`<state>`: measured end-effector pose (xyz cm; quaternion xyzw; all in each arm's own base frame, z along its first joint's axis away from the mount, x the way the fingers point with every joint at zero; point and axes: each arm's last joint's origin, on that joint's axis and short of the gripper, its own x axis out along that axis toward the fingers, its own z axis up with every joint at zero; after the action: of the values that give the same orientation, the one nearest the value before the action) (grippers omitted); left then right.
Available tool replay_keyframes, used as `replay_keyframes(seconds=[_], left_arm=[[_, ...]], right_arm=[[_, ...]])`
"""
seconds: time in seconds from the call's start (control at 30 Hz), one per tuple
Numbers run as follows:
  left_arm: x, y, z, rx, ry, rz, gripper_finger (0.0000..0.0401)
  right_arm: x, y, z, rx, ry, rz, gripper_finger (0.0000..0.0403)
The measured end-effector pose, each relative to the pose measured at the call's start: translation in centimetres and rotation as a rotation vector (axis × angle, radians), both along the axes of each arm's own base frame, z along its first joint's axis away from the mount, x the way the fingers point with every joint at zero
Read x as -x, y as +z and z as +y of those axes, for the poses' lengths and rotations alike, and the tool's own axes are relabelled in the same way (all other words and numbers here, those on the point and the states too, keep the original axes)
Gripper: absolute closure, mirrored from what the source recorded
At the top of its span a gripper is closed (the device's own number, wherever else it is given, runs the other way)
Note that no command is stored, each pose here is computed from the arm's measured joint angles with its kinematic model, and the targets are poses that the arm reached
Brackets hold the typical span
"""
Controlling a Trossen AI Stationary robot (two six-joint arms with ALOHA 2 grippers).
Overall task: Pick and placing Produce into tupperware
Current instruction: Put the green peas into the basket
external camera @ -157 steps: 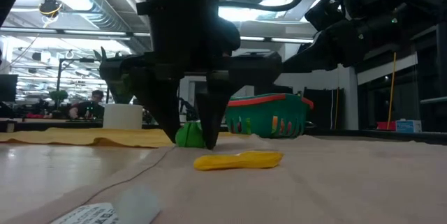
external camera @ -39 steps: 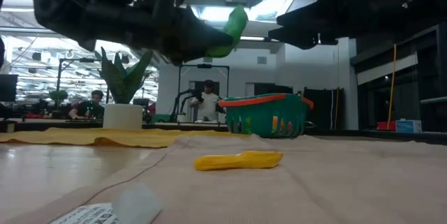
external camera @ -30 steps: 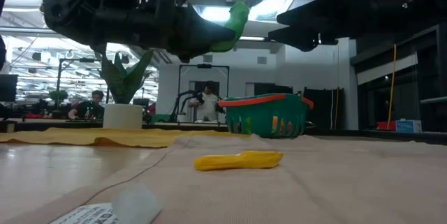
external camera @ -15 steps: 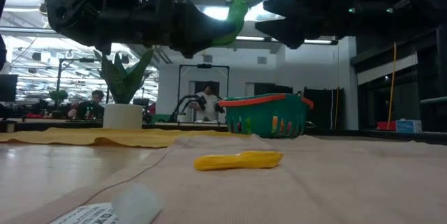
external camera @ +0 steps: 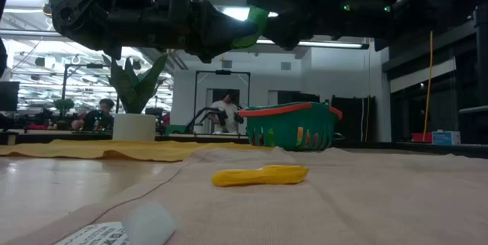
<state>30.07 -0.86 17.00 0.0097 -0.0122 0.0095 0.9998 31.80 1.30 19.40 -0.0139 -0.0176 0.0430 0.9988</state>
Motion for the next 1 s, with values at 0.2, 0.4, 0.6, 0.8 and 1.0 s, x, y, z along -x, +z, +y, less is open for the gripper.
replay_keyframes(seconds=[0.2, 0.4, 0.6, 0.8, 1.0], left_arm=[[0.00, 0.00, -0.04, -0.008, -0.012, 0.000, 0.0287], [0.00, 0.00, -0.04, -0.009, -0.014, 0.000, 0.0287], [0.00, -0.01, -0.04, -0.009, -0.014, 0.001, 0.0284], [-0.01, 0.00, -0.05, 0.002, -0.014, 0.000, 0.0276], [-0.01, 0.01, -0.12, 0.016, -0.017, -0.001, 0.0221]], right_arm=[[-0.68, 0.13, 0.09, 0.001, 0.023, 0.007, 0.0079], [-0.70, 0.15, 0.02, 0.004, 0.022, 0.005, 0.0147], [-0.70, 0.15, 0.01, 0.006, 0.022, 0.006, 0.0224], [-0.71, 0.14, -0.24, 0.004, 0.014, 0.006, 0.0262], [-0.71, 0.05, -0.54, -0.022, 0.022, 0.017, 0.0253]])
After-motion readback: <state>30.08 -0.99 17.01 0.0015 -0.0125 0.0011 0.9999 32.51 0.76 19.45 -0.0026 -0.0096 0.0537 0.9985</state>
